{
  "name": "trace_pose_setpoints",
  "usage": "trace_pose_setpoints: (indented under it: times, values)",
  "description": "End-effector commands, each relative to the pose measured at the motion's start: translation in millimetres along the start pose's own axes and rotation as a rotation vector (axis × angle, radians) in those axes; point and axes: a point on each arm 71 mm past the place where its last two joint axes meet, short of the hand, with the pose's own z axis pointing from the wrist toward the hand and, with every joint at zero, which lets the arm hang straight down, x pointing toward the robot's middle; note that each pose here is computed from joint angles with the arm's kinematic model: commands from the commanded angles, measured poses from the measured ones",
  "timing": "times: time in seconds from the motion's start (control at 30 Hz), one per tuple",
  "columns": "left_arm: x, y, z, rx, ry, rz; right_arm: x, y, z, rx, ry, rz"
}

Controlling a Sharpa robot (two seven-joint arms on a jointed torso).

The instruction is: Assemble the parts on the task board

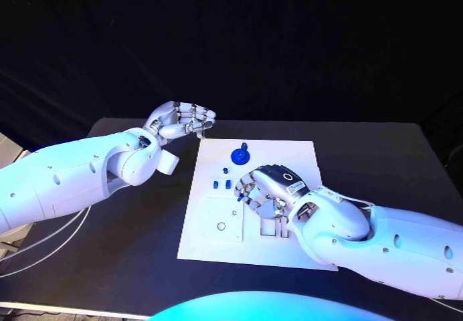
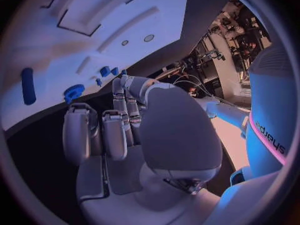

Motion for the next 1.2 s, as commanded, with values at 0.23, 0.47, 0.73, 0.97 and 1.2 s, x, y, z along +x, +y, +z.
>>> trace_pose_setpoints:
  times: [0.23, 0.47, 0.73, 0.97, 1.2]
  values:
    - [7.9, -2.0, 1.9, 0.007, 0.013, -0.019, 21.3, 5, 3.3, -0.023, 0.027, -0.045]
    - [9.6, -2.1, 2.3, 0.006, 0.018, -0.021, 30.2, 5, 5.1, -0.016, 0.049, -0.047]
    - [10.3, -2.0, 2.4, 0.002, 0.022, -0.022, 36.7, 4, 6.0, -0.006, 0.070, -0.052]
    - [9.5, -1.4, 2.3, -0.003, 0.021, -0.021, 38.5, 4, 5.6, -0.006, 0.082, -0.054]
    - [9.1, -1.1, 2.2, -0.006, 0.021, -0.021, 39.5, 2, 5.3, 0.001, 0.092, -0.059]
